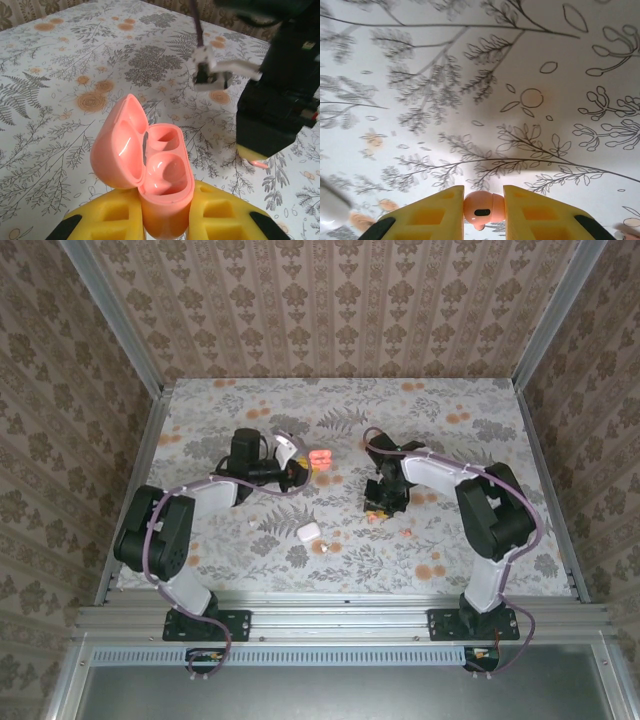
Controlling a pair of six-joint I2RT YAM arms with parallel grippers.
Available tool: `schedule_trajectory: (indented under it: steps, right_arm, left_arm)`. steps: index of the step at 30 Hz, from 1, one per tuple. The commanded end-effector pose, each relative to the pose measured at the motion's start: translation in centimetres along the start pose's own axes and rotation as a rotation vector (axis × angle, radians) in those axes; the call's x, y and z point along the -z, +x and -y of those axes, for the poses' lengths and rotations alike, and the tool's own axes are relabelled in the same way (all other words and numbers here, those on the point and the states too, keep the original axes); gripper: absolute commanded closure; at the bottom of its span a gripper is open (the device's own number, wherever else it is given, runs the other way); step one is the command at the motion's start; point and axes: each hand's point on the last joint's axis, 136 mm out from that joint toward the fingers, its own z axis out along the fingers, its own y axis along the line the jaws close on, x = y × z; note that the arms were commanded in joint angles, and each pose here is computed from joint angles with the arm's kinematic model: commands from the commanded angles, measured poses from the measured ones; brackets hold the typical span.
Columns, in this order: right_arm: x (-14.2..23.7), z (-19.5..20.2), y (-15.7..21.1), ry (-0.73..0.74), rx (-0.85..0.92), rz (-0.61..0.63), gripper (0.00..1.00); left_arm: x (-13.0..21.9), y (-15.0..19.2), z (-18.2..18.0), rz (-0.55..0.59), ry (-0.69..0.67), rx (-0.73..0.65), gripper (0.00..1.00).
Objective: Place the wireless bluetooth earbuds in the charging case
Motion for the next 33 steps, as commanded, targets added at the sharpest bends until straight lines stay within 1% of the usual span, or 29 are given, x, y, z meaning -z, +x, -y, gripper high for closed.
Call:
schedule_trajectory:
  steps: [1,9,13,17,18,22,33]
  right_arm:
    - [1.5,-1.8,-1.9,-0.099,-0.001,0.147,0.76]
    - [4.6,-4.3,-4.5,-0.282,-0.009,0.375,0.75]
    - [6.6,-5.6,-5.3,-0.363,0.002,0.468,0.75]
    - [8.1,-6.4,-6.0,-0.404,-0.002,0.519,0.74]
    - [8.6,-6.9,-6.1,-0.428,0.0,0.535,0.74]
    - [10.1,-8.7,-6.5,-0.491,0.027,0.59,0.74]
    - [10.5,-12.4,-6.8,-0.559,0.091,0.646,0.74]
  left_arm:
    - [-0.8,0.7,0.2,0.012,0.006,0.006,0.92]
    - [-2.2,2.1,-0.3,0.01,-0.014,-0.005,0.92]
    - [-3.1,2.7,-0.4,-0.005,-0.016,-0.02,0.92]
    - [-3.4,3.1,-0.8,-0.009,-0.025,-0.026,0.92]
    - [-4.2,3.1,0.3,-0.015,0.002,-0.041,0.92]
    - [-4.7,3.0,0.5,-0.019,0.004,-0.059,0.92]
    - [-4.7,2.3,0.3,0.016,-0.011,-0.048,0.92]
